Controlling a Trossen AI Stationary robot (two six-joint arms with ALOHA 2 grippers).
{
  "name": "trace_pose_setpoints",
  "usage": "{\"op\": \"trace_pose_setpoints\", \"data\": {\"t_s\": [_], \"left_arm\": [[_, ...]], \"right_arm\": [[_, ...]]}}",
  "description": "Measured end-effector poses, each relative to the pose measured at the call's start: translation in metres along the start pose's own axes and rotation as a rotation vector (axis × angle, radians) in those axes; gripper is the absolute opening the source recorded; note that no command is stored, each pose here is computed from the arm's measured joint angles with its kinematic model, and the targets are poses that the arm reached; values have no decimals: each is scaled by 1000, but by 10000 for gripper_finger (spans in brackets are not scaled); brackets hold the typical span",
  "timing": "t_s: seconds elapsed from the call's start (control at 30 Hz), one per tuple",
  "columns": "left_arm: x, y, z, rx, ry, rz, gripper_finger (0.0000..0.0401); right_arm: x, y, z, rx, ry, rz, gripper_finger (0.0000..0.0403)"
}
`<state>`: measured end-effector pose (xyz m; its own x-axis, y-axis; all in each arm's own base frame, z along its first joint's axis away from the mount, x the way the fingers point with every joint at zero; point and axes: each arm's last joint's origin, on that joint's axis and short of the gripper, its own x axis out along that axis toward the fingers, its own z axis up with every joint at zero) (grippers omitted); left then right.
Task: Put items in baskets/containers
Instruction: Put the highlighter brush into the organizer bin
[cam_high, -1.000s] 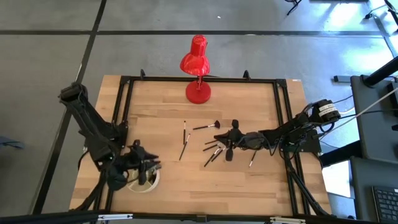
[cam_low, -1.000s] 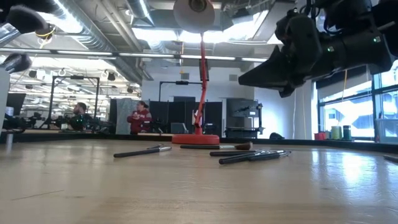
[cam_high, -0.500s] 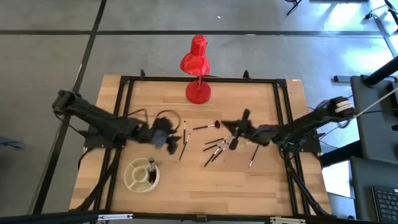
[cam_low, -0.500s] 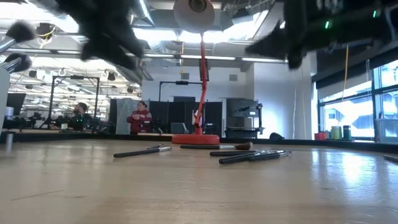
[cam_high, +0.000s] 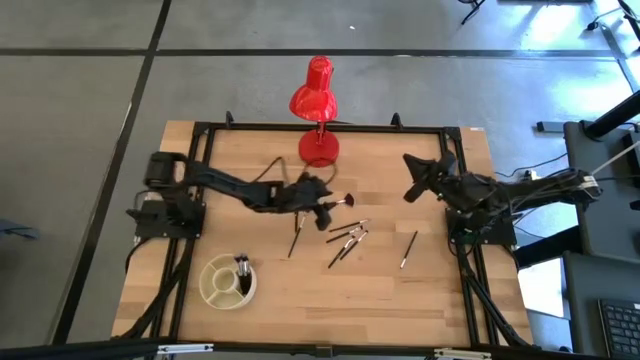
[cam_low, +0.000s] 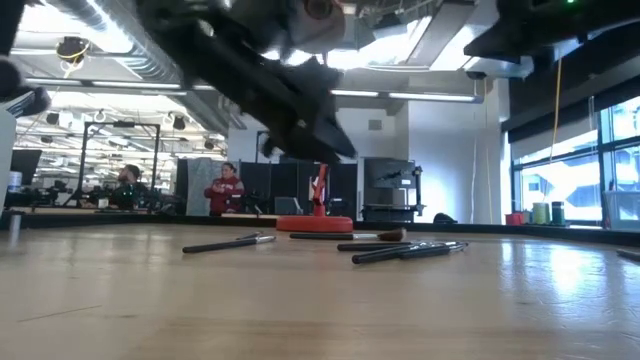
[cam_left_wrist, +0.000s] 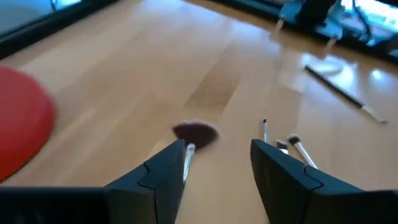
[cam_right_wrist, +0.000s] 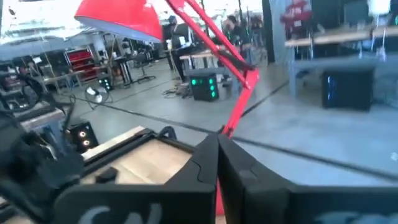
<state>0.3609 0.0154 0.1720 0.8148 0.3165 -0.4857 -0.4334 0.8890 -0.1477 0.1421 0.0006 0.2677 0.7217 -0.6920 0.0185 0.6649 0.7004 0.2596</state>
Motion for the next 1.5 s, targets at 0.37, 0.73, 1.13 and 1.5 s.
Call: {"op": "trace_pose_setpoints", "data": {"t_s": [0.37, 0.73, 1.13, 1.5], "left_arm": [[79, -20, 24, 271, 335, 143, 180], [113, -14, 18, 361, 328, 73, 180], [116, -8, 4, 382, 421, 149, 125], [98, -14, 18, 286, 351, 288, 8]], "right_arm": [[-6, -7, -16, 21, 191, 124, 22], [-7, -8, -15, -14, 184, 123, 22], [-9, -10, -11, -7, 161, 129, 22], [-9, -9, -8, -22, 141, 137, 23]]}}
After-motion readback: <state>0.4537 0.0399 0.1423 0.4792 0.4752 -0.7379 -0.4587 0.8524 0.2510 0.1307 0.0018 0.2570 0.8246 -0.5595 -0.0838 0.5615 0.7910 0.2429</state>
